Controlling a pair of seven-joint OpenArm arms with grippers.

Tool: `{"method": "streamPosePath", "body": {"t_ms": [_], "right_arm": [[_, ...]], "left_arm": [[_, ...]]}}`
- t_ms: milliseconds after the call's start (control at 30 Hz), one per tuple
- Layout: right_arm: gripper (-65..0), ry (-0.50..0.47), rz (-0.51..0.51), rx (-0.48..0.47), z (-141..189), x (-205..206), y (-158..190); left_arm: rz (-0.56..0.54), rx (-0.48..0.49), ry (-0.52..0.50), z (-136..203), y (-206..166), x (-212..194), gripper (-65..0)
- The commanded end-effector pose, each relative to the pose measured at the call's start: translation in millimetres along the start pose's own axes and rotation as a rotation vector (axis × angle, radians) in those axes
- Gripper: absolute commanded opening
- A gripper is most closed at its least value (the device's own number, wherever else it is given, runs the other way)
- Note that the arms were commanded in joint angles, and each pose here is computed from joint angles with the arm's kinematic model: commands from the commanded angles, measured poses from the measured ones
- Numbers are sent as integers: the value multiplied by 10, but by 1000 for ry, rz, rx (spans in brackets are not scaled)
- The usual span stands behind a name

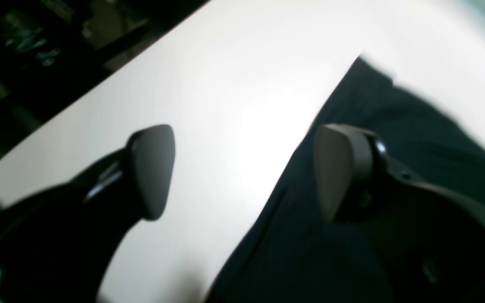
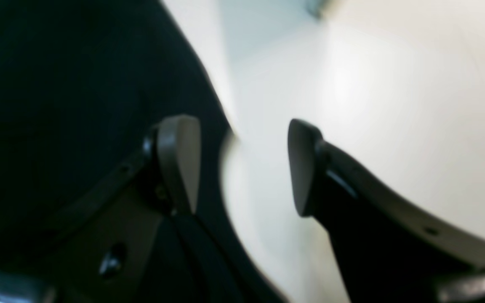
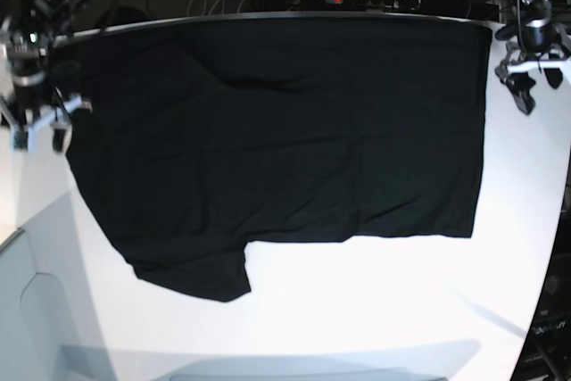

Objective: Fold the T-shirt properly
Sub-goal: 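Release the shirt edge and raise both grippers, then reach both grippers to the shirt's middle side edges and grasp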

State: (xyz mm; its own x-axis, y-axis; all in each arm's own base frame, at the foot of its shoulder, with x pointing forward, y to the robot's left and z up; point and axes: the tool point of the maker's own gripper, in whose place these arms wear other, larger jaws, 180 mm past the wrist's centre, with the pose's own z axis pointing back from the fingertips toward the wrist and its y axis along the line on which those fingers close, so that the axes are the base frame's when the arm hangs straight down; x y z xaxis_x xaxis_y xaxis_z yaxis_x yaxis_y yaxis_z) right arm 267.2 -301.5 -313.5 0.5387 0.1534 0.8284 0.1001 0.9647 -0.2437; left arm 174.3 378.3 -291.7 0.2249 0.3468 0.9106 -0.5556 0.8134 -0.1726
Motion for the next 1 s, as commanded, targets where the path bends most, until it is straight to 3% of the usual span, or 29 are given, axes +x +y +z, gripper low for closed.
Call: {"method": "streamPosePath", "body": {"t_ms": [0, 100, 267, 467, 600, 700, 967], "right_arm": [[-315, -44, 20, -6, -92, 193, 1], [-315, -27, 52, 32, -518, 406, 215], [-315, 30, 45, 100, -1188, 724, 439], [-315, 52, -14, 215, -1686, 818, 511], [-315, 22, -87, 286, -1890, 645, 579], [-314, 16, -156, 261, -1989, 426, 547], [-314, 8, -195, 284, -2012, 291, 622]], "left_arm": [[4, -16, -63, -53, -54, 183, -151], [53, -60, -100, -258, -270, 272, -151], [-61, -157, -99, -599, -783, 345, -151], [-151, -215, -73, -942, -1164, 332, -151], [-158, -195, -34, -1199, -1185, 257, -151], [-143, -175, -8, -1382, -1174, 213, -151], [-95, -150, 43, -1774, -1158, 232, -150]]}}
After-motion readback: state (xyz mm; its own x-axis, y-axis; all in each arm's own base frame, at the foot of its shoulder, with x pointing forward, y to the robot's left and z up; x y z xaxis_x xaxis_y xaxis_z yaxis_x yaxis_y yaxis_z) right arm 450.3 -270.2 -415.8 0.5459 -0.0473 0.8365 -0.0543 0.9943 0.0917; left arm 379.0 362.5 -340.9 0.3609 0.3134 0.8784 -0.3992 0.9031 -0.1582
